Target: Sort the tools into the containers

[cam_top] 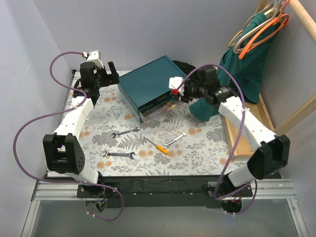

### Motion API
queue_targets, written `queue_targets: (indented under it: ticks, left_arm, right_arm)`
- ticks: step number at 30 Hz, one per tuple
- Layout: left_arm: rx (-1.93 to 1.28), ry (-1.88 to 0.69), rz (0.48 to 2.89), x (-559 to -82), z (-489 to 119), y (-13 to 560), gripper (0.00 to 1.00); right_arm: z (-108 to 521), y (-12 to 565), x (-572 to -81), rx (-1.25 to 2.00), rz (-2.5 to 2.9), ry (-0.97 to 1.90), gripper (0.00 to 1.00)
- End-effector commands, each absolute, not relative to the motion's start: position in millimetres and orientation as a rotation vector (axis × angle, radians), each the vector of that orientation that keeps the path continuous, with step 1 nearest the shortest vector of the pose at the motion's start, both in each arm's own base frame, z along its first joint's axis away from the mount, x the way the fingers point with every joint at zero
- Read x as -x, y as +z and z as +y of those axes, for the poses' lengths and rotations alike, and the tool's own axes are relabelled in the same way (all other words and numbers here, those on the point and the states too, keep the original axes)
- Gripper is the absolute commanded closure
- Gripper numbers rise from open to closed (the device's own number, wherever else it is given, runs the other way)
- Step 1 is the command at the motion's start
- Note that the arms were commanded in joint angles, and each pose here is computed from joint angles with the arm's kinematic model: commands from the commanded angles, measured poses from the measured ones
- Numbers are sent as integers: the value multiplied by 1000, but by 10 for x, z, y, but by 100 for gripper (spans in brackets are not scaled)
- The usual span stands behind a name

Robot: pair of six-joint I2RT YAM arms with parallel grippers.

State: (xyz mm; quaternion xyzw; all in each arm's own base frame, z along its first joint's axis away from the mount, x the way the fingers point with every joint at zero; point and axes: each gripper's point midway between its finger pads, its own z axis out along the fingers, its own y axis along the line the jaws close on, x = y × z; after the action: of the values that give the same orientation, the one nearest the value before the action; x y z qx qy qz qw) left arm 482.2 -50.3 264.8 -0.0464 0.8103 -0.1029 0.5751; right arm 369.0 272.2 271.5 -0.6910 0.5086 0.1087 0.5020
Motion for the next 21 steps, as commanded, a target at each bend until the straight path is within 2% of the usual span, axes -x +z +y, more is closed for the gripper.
queue_targets:
  ticks: [1,4,5,9,15,21]
  left_arm:
    - [146,-242,1860,-4887,-485,2805,2]
    - [218,-208,1880,-4872,-408,2706,2]
    - [223,-207,1889,-4861,-410,2674,2]
    - [231,-217,1927,-4793,-450,2513,2]
    - [229,-229,1955,-4706,-484,2404,2]
    - [226,-204,1979,-4618,-445,2299,2]
  right_arm:
    - [2700,2501,-3131,1317,1534,619,47]
    - [2746,2442,-2898,1301,1462,658,44]
    - [2737,2186,-2779,1322,1500,682,42]
    - [2865,1793,-2449,1415,1521,745,40]
    - [3062,1219,-2366,1453,1658,717,41]
    - [3454,983,-2314,1489,1636,742,42]
